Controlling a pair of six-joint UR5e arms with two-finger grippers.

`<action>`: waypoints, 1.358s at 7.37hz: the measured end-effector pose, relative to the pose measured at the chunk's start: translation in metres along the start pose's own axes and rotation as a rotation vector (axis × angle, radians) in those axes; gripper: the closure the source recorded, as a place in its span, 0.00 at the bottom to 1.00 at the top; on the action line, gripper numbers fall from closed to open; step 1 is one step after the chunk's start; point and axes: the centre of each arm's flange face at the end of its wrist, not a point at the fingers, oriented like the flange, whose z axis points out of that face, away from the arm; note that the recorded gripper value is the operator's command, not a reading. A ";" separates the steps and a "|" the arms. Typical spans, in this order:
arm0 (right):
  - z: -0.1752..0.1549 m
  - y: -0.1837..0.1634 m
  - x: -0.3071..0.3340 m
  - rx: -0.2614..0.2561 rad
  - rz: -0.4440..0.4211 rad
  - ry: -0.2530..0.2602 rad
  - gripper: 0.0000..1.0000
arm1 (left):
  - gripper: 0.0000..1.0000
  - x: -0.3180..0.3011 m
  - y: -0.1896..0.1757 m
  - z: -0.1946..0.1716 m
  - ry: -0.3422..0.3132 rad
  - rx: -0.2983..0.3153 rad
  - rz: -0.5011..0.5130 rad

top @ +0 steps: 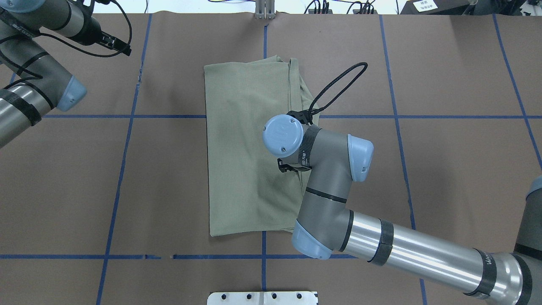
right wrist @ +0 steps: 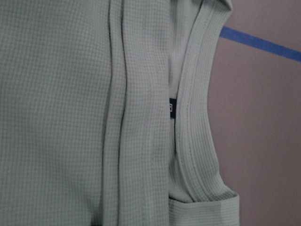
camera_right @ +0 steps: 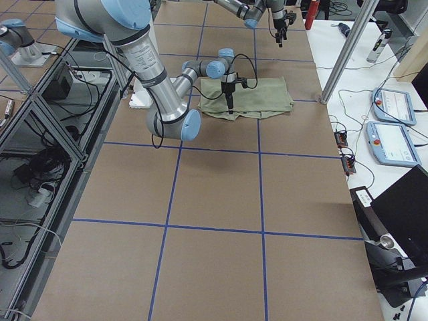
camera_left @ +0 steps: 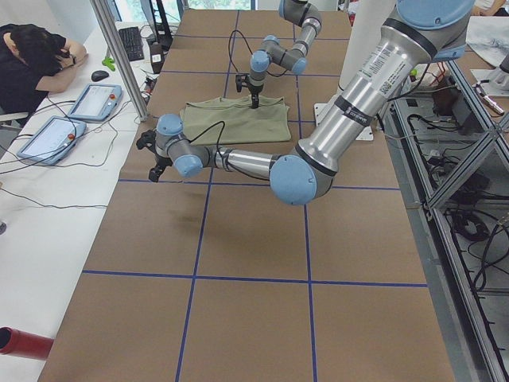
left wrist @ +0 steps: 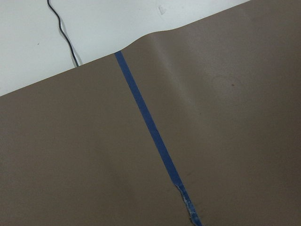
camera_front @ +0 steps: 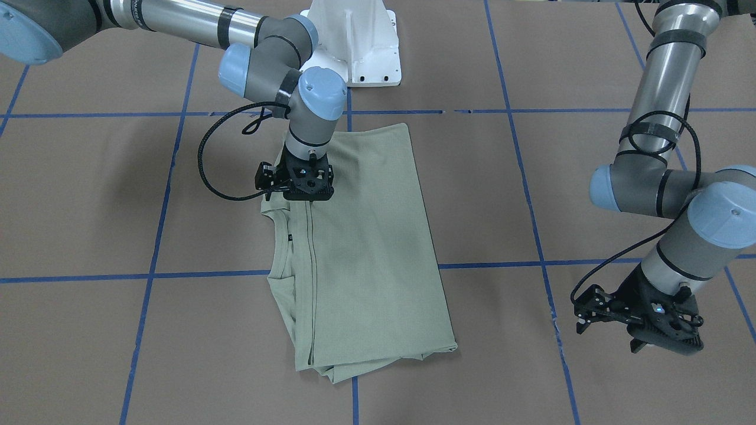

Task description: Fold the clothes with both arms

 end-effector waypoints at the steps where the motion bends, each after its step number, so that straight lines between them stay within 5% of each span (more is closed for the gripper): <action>1: 0.003 0.001 0.006 -0.012 -0.030 0.026 0.00 | 0.00 0.000 0.000 0.000 0.000 0.000 0.000; 10: 0.036 0.007 0.116 -0.048 -0.107 0.153 0.00 | 0.00 0.001 0.000 -0.001 0.003 0.003 0.000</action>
